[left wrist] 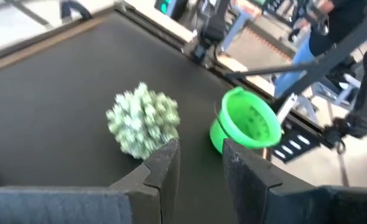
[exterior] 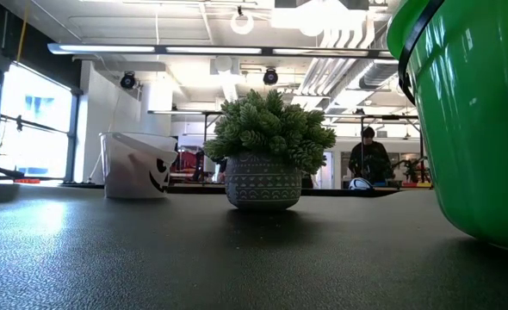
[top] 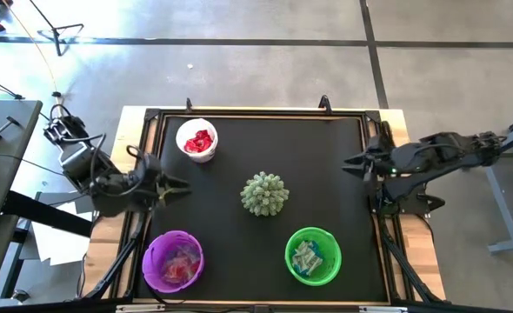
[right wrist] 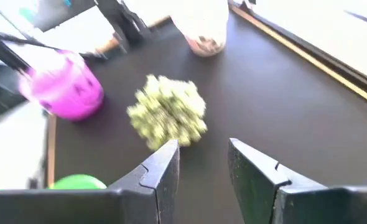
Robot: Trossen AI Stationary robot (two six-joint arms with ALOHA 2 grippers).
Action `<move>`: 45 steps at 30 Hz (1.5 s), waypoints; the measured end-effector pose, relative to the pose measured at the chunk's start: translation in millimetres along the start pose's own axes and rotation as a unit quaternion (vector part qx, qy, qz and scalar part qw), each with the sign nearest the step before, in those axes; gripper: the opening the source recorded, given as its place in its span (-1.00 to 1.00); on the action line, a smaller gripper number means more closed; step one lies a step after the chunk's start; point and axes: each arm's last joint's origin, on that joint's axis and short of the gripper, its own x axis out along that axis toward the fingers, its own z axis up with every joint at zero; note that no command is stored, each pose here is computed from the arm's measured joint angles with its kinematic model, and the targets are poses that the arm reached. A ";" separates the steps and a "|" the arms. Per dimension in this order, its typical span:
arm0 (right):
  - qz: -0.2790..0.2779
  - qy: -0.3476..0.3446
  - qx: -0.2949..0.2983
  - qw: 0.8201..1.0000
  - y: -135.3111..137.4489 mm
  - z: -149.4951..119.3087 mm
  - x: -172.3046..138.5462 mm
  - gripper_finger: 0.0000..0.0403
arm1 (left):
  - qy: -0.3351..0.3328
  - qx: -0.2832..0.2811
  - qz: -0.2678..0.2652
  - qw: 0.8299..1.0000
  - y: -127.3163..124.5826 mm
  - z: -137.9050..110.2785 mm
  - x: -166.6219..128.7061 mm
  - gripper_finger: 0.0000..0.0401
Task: Organize candy in baskets
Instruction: Return to Home Position
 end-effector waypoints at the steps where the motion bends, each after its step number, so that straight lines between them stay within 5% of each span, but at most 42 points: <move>1: 0.013 -0.021 0.005 1.000 -3.4 -4.5 0.3 -0.35 | -0.010 0.003 0.003 1.000 1.7 1.6 -1.6 -0.47; 9: 0.077 -0.160 0.009 0.984 -30.8 -52.3 24.2 -0.35 | -0.063 0.033 0.013 0.997 18.2 14.4 -18.0 -0.47; 15: 0.105 -0.244 0.067 0.962 -47.0 -86.8 50.2 -0.35 | -0.130 0.076 0.054 0.987 35.6 25.7 -32.6 -0.47; 19: 0.159 -0.274 0.082 0.945 -48.4 -100.9 63.7 -0.35 | -0.154 0.073 0.062 0.983 47.2 31.9 -42.7 -0.47; 31: 0.183 -0.314 0.109 0.925 -56.6 -139.1 102.6 -0.35 | -0.177 0.039 0.055 0.982 66.8 39.9 -58.7 -0.47; 39: 0.175 -0.308 0.109 0.929 -57.9 -142.5 105.8 -0.35 | -0.176 0.039 0.053 0.982 66.6 39.8 -58.6 -0.47; 45: 0.062 -0.282 0.170 0.942 -67.7 -153.3 115.4 -0.35 | -0.175 0.059 0.057 0.981 66.6 39.8 -58.6 -0.47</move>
